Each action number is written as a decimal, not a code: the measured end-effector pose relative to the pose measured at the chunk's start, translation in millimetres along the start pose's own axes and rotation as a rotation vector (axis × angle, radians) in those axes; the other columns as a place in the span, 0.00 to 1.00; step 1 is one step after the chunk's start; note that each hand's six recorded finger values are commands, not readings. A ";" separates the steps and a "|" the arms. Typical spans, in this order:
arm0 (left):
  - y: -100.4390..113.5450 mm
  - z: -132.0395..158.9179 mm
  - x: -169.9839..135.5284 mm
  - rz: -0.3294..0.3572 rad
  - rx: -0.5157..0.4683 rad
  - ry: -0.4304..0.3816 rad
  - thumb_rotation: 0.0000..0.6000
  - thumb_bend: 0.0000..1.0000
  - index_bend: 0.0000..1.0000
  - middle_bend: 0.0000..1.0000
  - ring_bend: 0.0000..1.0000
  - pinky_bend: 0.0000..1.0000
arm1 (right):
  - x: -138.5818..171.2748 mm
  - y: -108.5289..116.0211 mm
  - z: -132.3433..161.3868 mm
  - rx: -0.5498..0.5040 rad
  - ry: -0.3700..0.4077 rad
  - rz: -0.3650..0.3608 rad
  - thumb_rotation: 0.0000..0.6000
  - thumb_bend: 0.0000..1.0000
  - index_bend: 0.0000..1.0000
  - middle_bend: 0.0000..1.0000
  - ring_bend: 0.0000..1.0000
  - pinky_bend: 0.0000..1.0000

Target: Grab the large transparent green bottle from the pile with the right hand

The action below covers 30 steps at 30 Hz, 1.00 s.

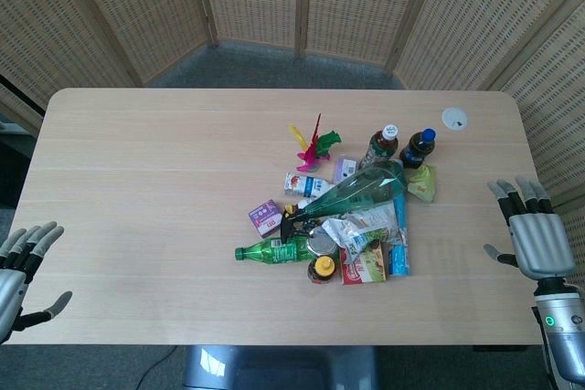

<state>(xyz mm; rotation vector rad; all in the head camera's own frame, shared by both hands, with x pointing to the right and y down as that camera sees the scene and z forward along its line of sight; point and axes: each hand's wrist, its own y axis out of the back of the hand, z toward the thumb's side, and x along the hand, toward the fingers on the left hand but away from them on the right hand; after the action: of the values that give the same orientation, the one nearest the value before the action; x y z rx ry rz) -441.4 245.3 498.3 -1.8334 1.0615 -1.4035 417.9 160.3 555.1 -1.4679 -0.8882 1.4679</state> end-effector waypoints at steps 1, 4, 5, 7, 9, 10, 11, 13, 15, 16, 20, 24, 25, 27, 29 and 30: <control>-0.7 0.1 0.5 -0.002 -0.002 0.000 1.00 0.32 0.05 0.00 0.00 0.00 | 0.3 -0.4 -0.1 -0.005 -0.003 0.001 1.00 0.06 0.04 0.13 0.00 0.00; -2.1 0.5 1.4 -0.005 -0.008 -0.003 1.00 0.32 0.05 0.00 0.00 0.00 | 1.4 -1.6 0.1 -0.023 -0.007 0.006 1.00 0.06 0.04 0.13 0.00 0.00; -2.5 0.8 1.1 -0.006 -0.008 -0.004 1.00 0.32 0.05 0.00 0.00 0.00 | 1.9 -2.0 0.2 -0.029 -0.007 0.009 1.00 0.06 0.04 0.13 0.00 0.00; -2.5 1.3 -0.1 -0.005 -0.009 -0.008 1.00 0.32 0.05 0.00 0.00 0.00 | 3.3 -2.1 1.0 -0.044 -0.004 0.013 1.00 0.06 0.03 0.11 0.00 0.00; -1.4 1.3 -2.1 0.001 -0.012 -0.009 1.00 0.32 0.05 0.00 0.00 0.00 | 4.2 0.0 3.0 -0.062 0.005 0.011 1.00 0.06 0.03 0.10 0.00 0.00; -0.7 1.1 -3.0 0.004 -0.014 -0.009 1.00 0.32 0.05 0.00 0.00 0.00 | 4.4 2.5 5.2 -0.076 0.015 0.006 1.00 0.06 0.03 0.10 0.00 0.00; 0.3 0.8 -4.0 0.007 -0.016 -0.010 1.00 0.32 0.05 0.00 0.00 0.00 | 4.2 5.0 7.3 -0.084 0.025 0.001 1.00 0.06 0.03 0.09 0.00 0.00; 1.4 1.1 -4.5 0.010 -0.014 -0.014 1.00 0.32 0.05 0.00 0.00 0.00 | 2.0 11.7 14.2 -0.095 0.055 -0.012 1.00 0.06 0.03 0.09 0.00 0.00; 2.0 2.7 -4.4 0.012 -0.015 -0.022 1.00 0.32 0.05 0.00 0.00 0.00 | -2.3 16.5 21.9 -0.102 0.082 -0.020 1.00 0.06 0.02 0.09 0.00 0.00; 2.2 3.5 -4.2 0.012 -0.017 -0.025 1.00 0.32 0.05 0.00 0.00 0.00 | -5.7 18.6 28.1 -0.106 0.102 -0.020 1.00 0.06 0.02 0.09 0.00 0.00; 3.4 4.7 -3.7 0.014 -0.020 -0.031 1.00 0.32 0.05 0.00 0.00 0.00 | -18.5 22.0 53.3 -0.115 0.179 -0.003 1.00 0.06 0.01 0.09 0.00 0.00; 3.4 1.3 -5.4 0.012 -0.021 -0.019 1.00 0.32 0.05 0.00 0.00 0.00 | -32.7 22.0 83.8 -0.120 0.262 0.033 1.00 0.06 0.01 0.09 0.00 0.00; 3.4 0.0 -5.8 0.012 -0.022 -0.014 1.00 0.32 0.05 0.00 0.00 0.00 | -37.0 21.5 94.1 -0.121 0.288 0.047 1.00 0.06 0.01 0.09 0.00 0.00; 3.2 -3.4 -6.8 0.012 -0.024 -0.003 1.00 0.32 0.05 0.00 0.00 0.00 | -43.2 20.2 110.1 -0.120 0.329 0.066 1.00 0.07 0.01 0.09 0.00 0.00; 2.5 -6.3 -7.4 0.012 -0.026 0.005 1.00 0.32 0.05 0.00 0.00 0.00 | -49.7 17.5 129.2 -0.123 0.373 0.089 1.00 0.07 0.01 0.09 0.00 0.00; 2.1 -7.3 -7.5 0.011 -0.027 0.007 1.00 0.32 0.05 0.00 0.00 0.00 | -52.3 15.8 137.3 -0.125 0.390 0.098 1.00 0.06 0.01 0.09 0.00 0.00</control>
<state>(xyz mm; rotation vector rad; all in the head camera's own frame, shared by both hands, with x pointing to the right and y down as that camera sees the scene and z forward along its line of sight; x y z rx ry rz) -449.9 250.7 494.9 -1.8402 1.0977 -1.3971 277.0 117.8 568.4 -1.8342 -0.6830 1.1515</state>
